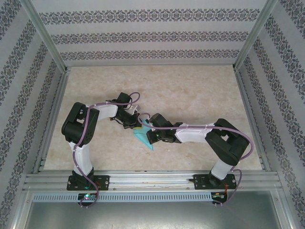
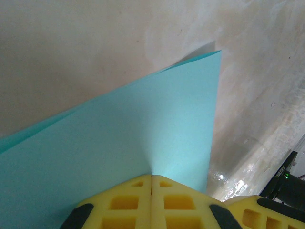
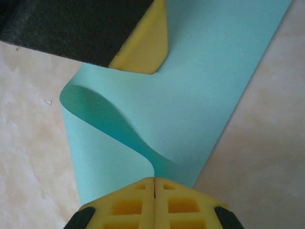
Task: Fold a paper plane with a square sheet of paper (fold left side to right side)
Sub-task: Third fold the triangle at the center of the table.
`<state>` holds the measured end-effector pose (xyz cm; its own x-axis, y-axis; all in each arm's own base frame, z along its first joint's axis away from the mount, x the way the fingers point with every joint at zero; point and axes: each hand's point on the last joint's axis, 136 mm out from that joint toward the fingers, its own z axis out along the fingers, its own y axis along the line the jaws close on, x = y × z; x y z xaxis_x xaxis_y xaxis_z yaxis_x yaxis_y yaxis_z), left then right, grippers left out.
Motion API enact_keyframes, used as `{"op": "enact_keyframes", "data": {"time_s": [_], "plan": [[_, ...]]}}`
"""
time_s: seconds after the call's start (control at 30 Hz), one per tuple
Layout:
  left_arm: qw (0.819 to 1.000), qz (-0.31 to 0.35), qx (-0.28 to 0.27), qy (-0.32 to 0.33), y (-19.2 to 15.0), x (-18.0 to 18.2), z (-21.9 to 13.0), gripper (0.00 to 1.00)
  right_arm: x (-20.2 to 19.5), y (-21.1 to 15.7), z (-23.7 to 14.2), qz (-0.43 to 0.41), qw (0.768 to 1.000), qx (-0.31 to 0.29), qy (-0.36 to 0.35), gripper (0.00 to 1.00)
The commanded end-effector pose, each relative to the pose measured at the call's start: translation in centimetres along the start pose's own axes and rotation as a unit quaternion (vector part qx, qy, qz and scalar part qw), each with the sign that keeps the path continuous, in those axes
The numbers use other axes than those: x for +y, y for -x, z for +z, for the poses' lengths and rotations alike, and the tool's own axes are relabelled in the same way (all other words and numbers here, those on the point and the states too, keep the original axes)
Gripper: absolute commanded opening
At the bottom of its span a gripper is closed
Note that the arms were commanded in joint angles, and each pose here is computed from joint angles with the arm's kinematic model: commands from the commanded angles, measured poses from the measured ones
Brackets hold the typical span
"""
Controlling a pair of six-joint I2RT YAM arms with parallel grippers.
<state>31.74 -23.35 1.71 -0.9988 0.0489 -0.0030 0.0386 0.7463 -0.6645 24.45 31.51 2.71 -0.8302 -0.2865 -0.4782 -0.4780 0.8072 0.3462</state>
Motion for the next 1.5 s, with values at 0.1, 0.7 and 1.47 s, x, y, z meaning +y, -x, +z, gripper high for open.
{"op": "enact_keyframes", "data": {"time_s": [0.1,0.7,1.47], "plan": [[0.998,-0.021,0.036,0.056,-2.0,2.8,1.7,0.03,-0.3,0.8,0.2,-0.005,1.000,-0.004,-0.009,0.00],[0.997,-0.022,0.037,0.056,-2.1,3.0,1.8,0.03,-0.8,0.3,0.7,-0.004,1.000,0.007,-0.020,0.00],[0.999,0.015,0.001,0.037,0.6,-0.3,-0.5,0.18,-0.8,-2.5,1.6,-0.003,0.998,0.061,-0.003,0.00]]}}
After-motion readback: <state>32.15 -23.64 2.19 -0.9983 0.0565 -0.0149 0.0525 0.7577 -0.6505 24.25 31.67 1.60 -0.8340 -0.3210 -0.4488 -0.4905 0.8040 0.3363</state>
